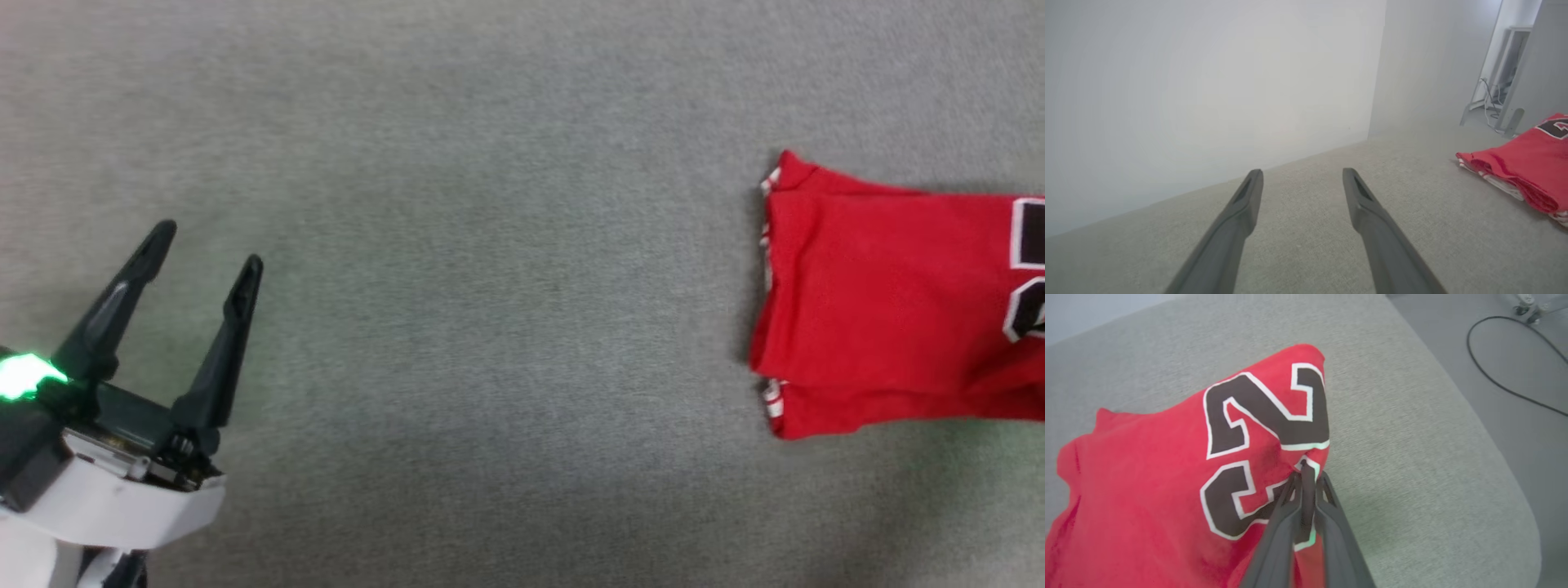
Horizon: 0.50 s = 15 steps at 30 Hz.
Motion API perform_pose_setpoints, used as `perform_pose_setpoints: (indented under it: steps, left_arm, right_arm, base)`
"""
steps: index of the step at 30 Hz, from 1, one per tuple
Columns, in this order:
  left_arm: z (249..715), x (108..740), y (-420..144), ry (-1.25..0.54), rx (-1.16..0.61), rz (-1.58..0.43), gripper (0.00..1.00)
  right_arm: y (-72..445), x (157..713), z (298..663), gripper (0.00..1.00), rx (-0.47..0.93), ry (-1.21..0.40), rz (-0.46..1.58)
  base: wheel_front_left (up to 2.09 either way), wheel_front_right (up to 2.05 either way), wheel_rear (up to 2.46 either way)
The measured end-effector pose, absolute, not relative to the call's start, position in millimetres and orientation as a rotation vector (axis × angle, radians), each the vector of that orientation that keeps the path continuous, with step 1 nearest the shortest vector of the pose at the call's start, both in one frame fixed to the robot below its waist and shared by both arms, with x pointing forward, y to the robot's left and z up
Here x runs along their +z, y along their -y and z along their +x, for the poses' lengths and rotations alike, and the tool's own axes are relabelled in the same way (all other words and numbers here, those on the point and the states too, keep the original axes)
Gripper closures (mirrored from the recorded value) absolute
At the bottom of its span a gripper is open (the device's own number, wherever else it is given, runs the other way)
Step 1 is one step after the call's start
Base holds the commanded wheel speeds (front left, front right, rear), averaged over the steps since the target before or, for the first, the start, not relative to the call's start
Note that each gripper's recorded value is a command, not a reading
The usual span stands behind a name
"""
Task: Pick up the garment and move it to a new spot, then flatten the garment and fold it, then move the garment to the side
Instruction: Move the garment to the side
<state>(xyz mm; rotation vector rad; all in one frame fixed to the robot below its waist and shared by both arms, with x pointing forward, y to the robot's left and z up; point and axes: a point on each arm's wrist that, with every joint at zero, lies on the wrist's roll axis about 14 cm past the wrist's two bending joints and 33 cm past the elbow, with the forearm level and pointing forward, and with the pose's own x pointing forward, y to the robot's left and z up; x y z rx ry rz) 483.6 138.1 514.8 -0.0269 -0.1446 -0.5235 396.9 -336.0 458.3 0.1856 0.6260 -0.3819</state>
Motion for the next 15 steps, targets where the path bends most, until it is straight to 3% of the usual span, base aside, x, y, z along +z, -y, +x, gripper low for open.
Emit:
perform_pose_setpoints:
  steps: [15]
  left_arm:
    - [533,477,-124,0.114,-0.643,0.018,0.0]
  right_arm:
    - [403,475,412,1.0,-0.587,-0.521,-0.103]
  base:
    - [0.0,0.0,0.0]
